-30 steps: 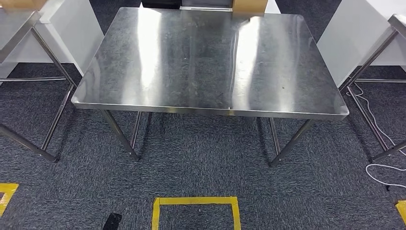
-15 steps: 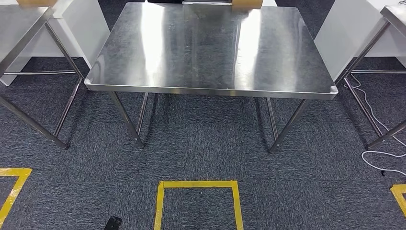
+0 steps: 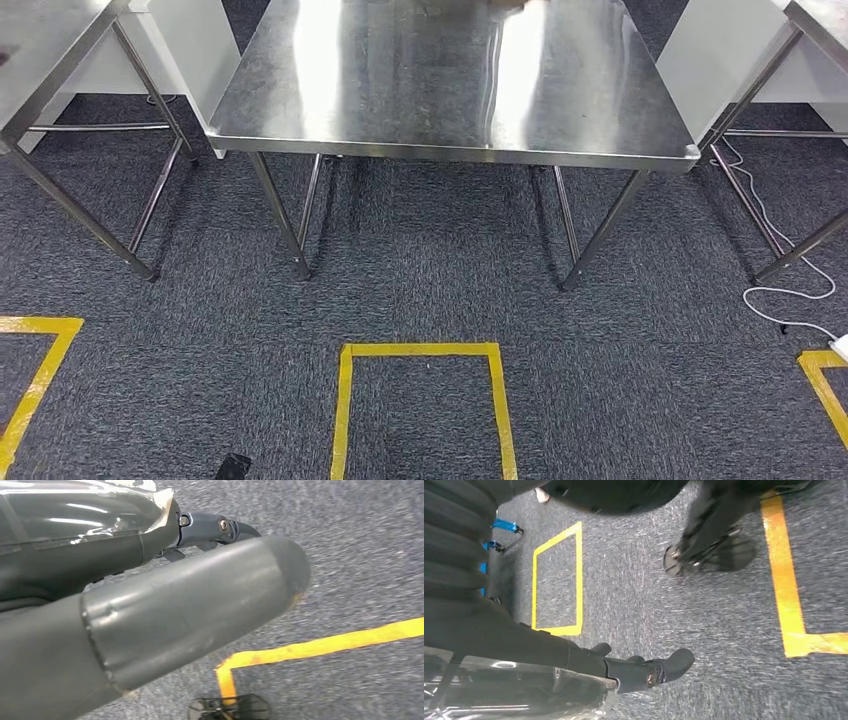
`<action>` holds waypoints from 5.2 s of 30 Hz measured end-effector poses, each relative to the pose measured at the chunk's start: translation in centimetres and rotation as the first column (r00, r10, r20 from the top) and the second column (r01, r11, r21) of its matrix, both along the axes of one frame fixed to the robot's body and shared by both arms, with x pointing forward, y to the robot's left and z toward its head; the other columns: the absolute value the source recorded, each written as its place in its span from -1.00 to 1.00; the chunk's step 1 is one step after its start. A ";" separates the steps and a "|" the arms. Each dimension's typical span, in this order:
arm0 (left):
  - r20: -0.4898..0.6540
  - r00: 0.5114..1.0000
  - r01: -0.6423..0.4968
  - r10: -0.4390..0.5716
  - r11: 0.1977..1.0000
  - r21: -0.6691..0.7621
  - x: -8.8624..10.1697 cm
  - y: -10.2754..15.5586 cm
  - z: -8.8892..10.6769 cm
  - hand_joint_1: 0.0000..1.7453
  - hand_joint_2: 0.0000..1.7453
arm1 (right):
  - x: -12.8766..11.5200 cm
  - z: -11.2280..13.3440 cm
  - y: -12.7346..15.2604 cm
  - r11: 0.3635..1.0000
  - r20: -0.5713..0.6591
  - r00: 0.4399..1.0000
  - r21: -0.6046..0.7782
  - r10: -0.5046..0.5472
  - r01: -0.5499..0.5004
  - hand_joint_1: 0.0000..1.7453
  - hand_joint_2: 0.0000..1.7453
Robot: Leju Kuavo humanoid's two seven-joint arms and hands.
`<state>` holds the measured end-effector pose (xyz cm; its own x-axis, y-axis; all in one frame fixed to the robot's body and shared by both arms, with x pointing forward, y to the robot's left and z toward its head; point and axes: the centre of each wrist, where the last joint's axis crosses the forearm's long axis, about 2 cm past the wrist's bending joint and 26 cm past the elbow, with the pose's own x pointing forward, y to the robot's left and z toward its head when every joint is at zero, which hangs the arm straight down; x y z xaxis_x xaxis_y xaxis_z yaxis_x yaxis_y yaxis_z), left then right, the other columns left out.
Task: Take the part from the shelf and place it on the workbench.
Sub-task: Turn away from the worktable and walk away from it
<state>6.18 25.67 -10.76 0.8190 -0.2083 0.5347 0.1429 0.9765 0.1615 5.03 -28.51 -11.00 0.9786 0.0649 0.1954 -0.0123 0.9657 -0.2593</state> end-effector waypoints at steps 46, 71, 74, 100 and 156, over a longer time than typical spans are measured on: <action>-0.002 0.999 0.035 -0.035 0.999 0.006 0.9 0.3 0.1 -1.00 -1.00 | 0.0 0.0 0.1 0.999 0.020 0.999 0.016 -0.033 0.032 -1.00 1.00; 0.000 0.999 0.052 -0.052 0.999 0.008 1.0 0.1 0.2 -1.00 -1.00 | 0.0 0.0 -0.1 0.999 0.014 0.998 0.012 -0.054 0.053 -1.00 1.00; -0.003 0.999 0.053 -0.053 0.999 0.008 1.0 0.1 0.2 -1.00 -1.00 | -0.3 0.0 -0.1 0.999 0.007 0.999 0.012 -0.053 0.053 -1.00 1.00; -0.019 0.997 0.070 -0.070 0.998 0.002 1.1 0.1 0.2 -1.00 -1.00 | 0.0 0.0 -0.2 0.998 0.008 0.999 0.017 -0.053 0.053 -1.00 1.00; -0.263 0.964 0.010 -0.043 0.992 -0.126 0.3 0.1 0.0 -1.00 -1.00 | -0.1 -0.1 0.0 0.996 0.011 1.000 0.093 0.004 -0.005 -1.00 1.00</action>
<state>6.49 25.77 -10.77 0.9295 -0.1785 0.3227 0.1907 0.9816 -0.0063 4.98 -28.48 -11.05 0.9761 0.0502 0.2116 -0.0142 0.9856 -0.1683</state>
